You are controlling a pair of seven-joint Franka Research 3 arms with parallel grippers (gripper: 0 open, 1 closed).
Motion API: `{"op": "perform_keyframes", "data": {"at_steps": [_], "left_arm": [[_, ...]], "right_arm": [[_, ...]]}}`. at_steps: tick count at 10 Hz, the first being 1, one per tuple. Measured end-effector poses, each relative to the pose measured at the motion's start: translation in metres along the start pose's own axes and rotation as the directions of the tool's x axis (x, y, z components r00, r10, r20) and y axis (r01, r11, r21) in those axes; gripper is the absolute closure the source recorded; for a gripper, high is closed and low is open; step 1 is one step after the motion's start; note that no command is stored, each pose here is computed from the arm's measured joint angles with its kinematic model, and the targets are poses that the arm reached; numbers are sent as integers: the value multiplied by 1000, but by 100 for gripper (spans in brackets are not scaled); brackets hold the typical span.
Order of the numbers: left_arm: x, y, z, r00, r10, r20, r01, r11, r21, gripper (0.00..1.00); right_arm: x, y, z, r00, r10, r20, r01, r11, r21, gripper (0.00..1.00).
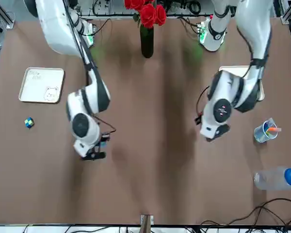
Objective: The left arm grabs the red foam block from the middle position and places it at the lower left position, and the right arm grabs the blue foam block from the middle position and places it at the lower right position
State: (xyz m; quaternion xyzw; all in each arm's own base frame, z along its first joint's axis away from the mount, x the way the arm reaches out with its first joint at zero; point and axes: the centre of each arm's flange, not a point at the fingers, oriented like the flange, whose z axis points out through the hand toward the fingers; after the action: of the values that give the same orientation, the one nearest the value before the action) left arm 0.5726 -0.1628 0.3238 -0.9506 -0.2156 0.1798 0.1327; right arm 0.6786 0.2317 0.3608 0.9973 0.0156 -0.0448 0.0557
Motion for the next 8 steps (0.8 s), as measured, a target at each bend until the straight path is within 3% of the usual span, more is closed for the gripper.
{"op": "perform_keyframes", "data": {"at_steps": [1,3,6,8], "left_arm": [[17,-42,8,998,-12,55,10,1000,24,37],[52,-140,39,988,44,149,-43,999,-9,37],[65,-215,119,957,157,244,-142,987,-77,37],[63,-256,173,942,183,281,-170,983,-69,37]], "right_arm": [[2,32,-41,998,46,-41,-46,999,-3,39],[-6,106,-106,989,121,-91,-122,993,-5,39],[-28,232,-140,995,97,-26,-97,995,3,39],[-47,310,-159,992,125,-29,-124,992,26,39]]}}
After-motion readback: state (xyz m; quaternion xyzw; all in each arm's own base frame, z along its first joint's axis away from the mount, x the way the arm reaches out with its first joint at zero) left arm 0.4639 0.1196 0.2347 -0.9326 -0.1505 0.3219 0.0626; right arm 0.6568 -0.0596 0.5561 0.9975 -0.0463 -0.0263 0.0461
